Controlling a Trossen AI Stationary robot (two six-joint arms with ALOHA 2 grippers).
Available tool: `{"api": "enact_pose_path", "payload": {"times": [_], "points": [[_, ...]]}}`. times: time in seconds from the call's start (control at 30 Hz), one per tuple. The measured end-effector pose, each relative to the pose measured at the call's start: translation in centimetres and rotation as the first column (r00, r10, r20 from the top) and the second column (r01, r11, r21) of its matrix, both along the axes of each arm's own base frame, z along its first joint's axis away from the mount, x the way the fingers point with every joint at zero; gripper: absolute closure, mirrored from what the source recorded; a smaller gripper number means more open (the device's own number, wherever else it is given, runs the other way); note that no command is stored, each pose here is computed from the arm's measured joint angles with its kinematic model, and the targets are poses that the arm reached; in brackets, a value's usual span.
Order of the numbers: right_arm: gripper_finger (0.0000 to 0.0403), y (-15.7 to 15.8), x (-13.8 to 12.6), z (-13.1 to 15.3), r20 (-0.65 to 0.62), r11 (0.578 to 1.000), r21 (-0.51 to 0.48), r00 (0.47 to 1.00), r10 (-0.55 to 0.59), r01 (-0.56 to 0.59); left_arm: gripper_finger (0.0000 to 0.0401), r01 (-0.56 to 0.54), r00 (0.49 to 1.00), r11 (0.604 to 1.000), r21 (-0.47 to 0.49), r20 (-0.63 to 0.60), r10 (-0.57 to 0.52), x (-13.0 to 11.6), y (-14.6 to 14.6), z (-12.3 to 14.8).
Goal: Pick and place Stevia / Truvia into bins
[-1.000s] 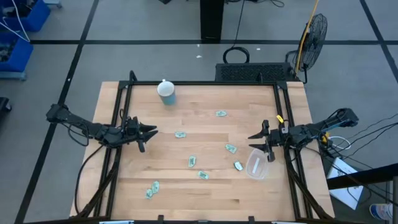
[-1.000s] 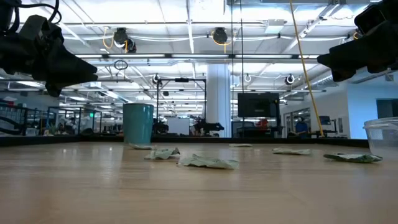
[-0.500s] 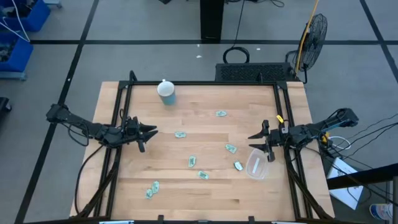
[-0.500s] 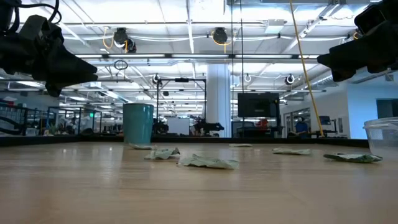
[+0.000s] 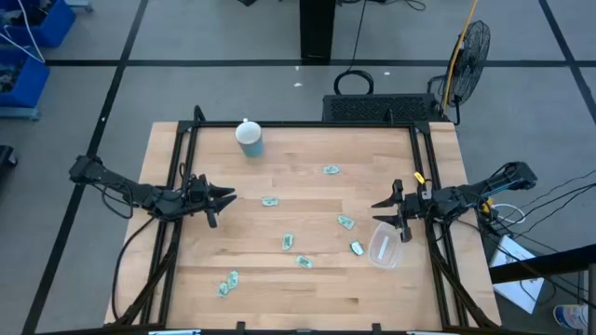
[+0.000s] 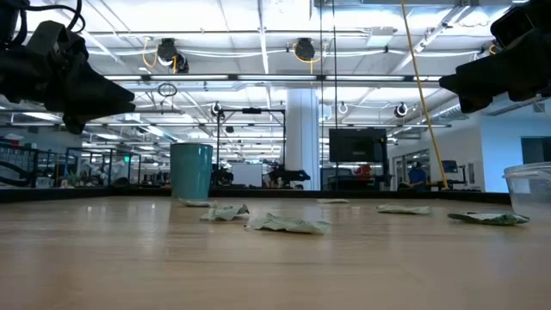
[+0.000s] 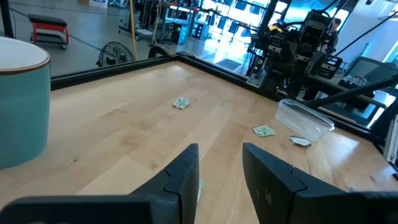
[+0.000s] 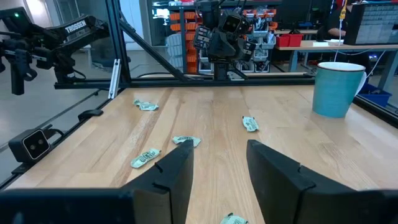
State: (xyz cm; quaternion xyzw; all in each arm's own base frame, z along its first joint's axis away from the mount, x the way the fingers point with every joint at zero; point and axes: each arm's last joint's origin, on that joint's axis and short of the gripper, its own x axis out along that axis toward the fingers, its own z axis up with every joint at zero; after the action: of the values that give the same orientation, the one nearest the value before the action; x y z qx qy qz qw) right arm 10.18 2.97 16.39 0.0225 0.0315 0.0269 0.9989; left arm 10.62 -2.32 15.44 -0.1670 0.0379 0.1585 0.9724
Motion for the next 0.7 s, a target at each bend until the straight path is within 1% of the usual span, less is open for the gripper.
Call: {"api": "enact_pose_path", "payload": {"times": [0.17, 0.33, 0.6, 0.7], "points": [[0.0261, 0.0, 0.0, 0.0, 0.0, 1.0, 0.0, 1.0, 0.0, 0.0, 0.0274, 0.0, 1.0, 1.0, 0.001, 0.0, 0.0, 0.0, 0.0, 0.0], [0.0261, 0.0, 0.0, 0.01, 0.001, 1.0, 0.0, 1.0, 0.0, 0.0, 0.0274, 0.004, 1.0, 0.999, 0.036, -0.011, -0.003, 0.0, 0.0, 0.01], [0.0261, 0.0, 0.0, 0.02, 0.002, 1.0, -0.001, 1.0, 0.0, 0.0, 0.0274, 0.001, 1.0, 1.0, 0.012, 0.016, -0.001, 0.03, -0.01, 0.22], [0.0261, 0.01, 0.02, 0.35, 0.034, 1.0, 0.007, 0.999, 0.0, -0.001, 0.0274, -0.015, 1.0, 0.999, 0.04, 0.027, 0.014, 0.04, 0.04, 0.43]]}}
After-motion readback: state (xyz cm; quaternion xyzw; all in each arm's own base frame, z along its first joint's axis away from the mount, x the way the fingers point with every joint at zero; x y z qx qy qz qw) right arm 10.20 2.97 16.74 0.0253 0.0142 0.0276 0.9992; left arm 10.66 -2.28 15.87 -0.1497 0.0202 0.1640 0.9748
